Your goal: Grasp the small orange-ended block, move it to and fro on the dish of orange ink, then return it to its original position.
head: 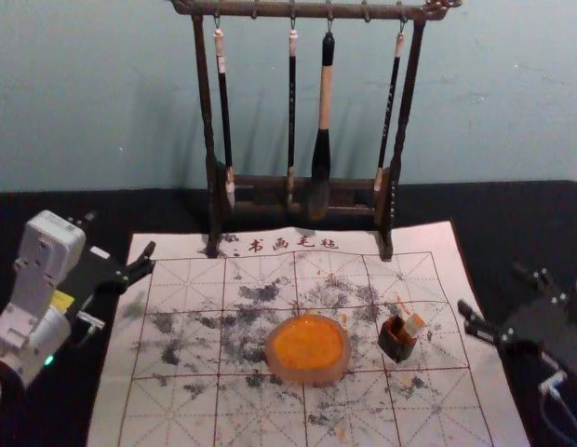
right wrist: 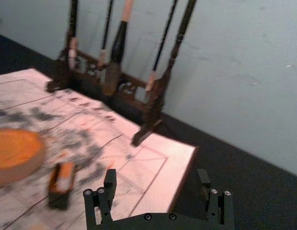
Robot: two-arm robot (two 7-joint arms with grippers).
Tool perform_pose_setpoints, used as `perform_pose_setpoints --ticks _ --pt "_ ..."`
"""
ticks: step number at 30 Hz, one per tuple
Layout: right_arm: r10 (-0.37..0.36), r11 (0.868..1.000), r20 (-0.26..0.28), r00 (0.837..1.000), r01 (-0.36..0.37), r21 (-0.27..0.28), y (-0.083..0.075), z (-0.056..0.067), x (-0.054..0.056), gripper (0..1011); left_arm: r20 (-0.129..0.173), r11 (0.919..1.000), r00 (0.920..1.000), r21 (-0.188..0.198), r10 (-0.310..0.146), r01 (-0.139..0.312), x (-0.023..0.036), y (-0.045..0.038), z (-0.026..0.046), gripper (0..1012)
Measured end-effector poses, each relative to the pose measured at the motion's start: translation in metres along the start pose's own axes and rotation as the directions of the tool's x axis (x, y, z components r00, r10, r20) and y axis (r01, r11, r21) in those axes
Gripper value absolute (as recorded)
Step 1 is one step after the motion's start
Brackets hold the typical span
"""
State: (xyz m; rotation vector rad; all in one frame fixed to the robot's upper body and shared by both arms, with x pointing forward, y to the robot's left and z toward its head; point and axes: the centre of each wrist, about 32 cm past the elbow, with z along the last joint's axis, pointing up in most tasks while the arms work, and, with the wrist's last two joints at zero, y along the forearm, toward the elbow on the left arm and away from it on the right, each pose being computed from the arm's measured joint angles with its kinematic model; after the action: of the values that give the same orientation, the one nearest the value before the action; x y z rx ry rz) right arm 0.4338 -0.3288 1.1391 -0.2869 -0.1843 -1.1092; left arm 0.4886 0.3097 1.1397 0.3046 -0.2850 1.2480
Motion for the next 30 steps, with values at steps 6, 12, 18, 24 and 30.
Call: perform_pose_setpoints --ticks 6,12,18,24,30 --pt "0.125 0.991 -0.062 0.99 -0.127 -0.029 -0.023 0.005 -0.004 1002 0.0 1.0 1.0 0.0 0.0 0.0 0.0 0.0 0.0 1010" --pt "0.214 0.975 -0.145 0.966 -0.221 -0.035 -0.024 0.007 -0.009 1002 0.0 1.0 1.0 0.0 0.0 0.0 0.0 0.0 0.0001 1010" --pt "0.243 0.966 -0.189 0.951 -0.256 -0.044 -0.013 0.007 -0.015 1002 0.0 1.0 1.0 0.0 0.0 0.0 0.0 0.0 0.0001 1010" --pt "0.243 0.964 -0.204 0.948 -0.26 -0.058 0.002 0.011 -0.023 1002 0.0 1.0 1.0 0.0 0.0 0.0 0.0 0.0 0.0 1010" --pt "0.238 0.965 -0.2 0.95 -0.256 -0.065 0.012 0.012 -0.027 1002 0.0 1.0 1.0 0.0 0.0 0.0 0.0 0.0 0.0 1010"
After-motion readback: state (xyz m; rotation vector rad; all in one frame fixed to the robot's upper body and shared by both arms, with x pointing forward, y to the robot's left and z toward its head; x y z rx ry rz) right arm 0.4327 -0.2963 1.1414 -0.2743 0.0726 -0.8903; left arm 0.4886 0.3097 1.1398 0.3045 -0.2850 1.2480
